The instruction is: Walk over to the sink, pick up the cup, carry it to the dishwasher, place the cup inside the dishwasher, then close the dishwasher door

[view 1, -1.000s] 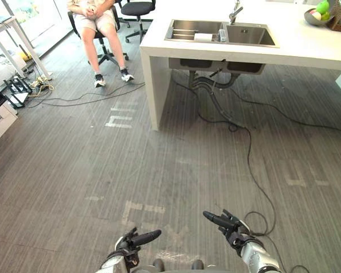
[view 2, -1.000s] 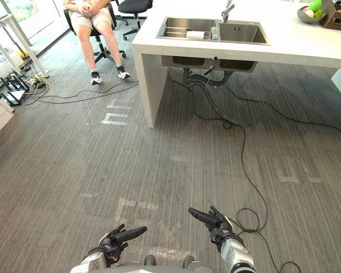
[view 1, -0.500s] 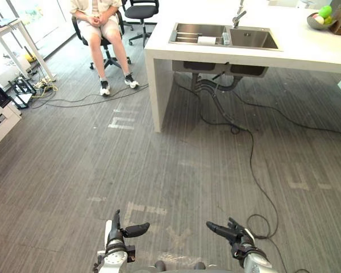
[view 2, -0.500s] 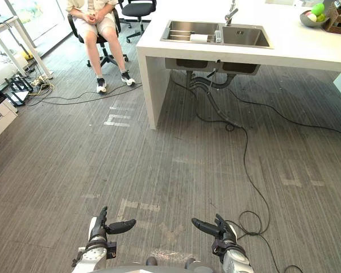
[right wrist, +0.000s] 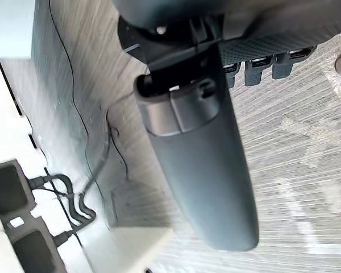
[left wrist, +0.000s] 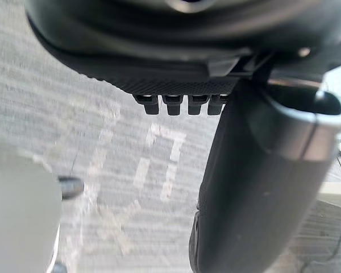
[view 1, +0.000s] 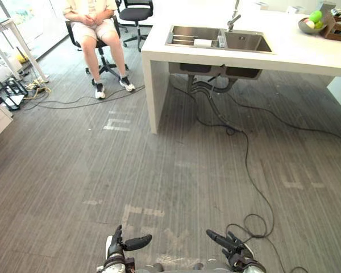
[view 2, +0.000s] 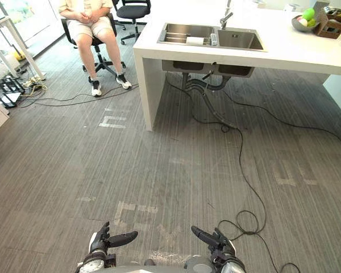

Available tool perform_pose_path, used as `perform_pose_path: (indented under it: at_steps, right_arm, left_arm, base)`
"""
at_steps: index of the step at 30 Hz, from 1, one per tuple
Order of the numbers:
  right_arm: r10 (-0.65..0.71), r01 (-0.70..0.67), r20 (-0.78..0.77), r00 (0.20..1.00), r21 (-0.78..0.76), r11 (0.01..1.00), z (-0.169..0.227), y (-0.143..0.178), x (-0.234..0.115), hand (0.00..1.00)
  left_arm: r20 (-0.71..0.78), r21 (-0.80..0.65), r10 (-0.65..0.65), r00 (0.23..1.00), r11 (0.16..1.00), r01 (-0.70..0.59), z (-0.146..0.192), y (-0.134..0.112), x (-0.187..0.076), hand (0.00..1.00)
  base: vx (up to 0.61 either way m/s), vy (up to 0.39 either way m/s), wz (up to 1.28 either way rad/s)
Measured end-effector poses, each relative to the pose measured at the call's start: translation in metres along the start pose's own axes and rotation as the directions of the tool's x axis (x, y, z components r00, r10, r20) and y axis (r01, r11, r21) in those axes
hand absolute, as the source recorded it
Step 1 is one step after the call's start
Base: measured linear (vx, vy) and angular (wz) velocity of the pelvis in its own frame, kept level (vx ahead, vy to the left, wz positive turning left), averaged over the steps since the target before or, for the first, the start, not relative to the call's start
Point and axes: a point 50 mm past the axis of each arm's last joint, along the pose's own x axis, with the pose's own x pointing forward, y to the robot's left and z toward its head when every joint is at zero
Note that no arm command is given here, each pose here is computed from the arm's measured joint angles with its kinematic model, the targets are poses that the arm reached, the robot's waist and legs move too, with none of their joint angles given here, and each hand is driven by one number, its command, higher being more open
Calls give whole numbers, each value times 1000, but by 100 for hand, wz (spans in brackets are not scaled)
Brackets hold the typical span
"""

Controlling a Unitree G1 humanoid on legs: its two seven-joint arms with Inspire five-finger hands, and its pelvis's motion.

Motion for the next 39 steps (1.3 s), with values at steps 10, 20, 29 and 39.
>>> perform_pose_path:
  at_steps: [10, 20, 29, 39]
  right_arm:
    - [-9, 9, -31, 999, -1, 1000, -4, -2, -1, 100]
    - [-67, 70, -42, 997, 85, 994, 7, -25, -1, 100]
    - [-104, 112, -124, 987, 53, 992, -11, -47, -9, 100]
    - [-48, 49, -23, 999, 90, 995, 14, -31, 0, 100]
  left_arm:
    - [40, -106, -2, 999, 994, 6, 22, 0, 8, 100]
    - [88, -151, -57, 994, 986, 70, 47, -23, 12, 100]
    - [178, -210, -63, 982, 973, 100, 59, -33, 7, 100]
    - [266, -247, -54, 963, 961, 122, 74, -31, 0, 100]
  base:
    - [179, -40, 15]
    - [390, -340, 20]
    - [415, -176, 0]
    - [392, 104, -35]
